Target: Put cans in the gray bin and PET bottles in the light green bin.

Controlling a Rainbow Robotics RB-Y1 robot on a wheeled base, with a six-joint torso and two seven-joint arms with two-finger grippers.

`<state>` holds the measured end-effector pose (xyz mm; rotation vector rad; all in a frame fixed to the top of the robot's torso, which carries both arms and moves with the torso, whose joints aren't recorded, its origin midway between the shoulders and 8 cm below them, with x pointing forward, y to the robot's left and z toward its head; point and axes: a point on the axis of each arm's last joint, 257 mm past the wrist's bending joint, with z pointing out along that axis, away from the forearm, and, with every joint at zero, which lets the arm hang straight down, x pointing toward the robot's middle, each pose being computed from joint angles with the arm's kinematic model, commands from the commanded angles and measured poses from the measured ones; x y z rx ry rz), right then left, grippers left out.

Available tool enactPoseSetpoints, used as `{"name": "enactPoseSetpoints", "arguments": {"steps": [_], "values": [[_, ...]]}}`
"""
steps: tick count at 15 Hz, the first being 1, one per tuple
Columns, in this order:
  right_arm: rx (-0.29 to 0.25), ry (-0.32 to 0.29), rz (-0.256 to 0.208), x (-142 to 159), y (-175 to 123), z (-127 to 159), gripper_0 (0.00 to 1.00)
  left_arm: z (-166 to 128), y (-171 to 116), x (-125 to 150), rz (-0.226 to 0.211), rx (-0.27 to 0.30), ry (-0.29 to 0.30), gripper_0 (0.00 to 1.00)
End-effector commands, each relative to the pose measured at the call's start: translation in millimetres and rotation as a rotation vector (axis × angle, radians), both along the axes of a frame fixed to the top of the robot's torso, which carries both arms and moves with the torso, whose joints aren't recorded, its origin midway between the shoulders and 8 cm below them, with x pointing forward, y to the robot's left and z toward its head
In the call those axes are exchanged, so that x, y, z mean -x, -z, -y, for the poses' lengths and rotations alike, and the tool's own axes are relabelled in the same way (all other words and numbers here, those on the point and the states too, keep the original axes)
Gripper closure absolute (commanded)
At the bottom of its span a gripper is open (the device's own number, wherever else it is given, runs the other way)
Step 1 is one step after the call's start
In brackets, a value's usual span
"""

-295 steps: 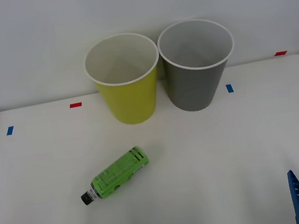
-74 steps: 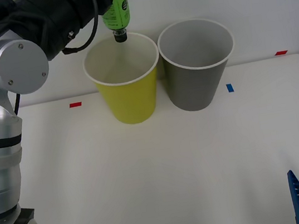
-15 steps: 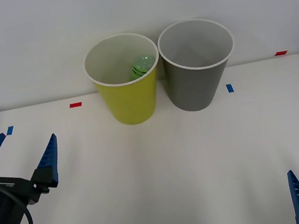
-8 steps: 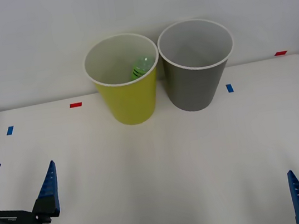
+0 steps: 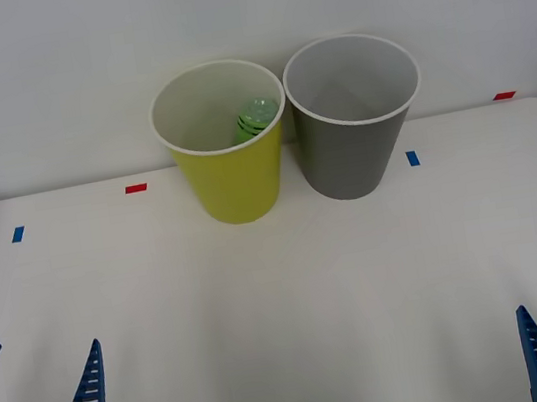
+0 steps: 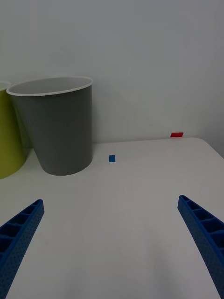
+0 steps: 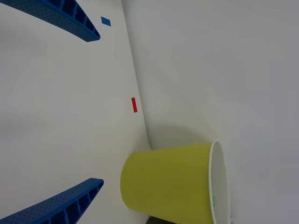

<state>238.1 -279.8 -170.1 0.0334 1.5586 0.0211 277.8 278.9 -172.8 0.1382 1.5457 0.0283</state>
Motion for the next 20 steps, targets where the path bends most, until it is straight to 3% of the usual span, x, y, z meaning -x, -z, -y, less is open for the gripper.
{"name": "enactPoseSetpoints", "arguments": {"steps": [1, 9, 20], "values": [[0.000, 0.000, 0.000, 0, 0, 0, 0.00, -2, 26, 12, -0.014, 0.007, 0.002, 0.00], [0.000, 0.000, 0.000, 0, 0, 0, 0.00, 11, 39, 38, -0.041, 0.041, 0.015, 0.00], [0.000, 0.000, 0.000, 0, 0, 0, 0.00, 11, 39, 38, -0.041, 0.041, 0.015, 0.00]]}}
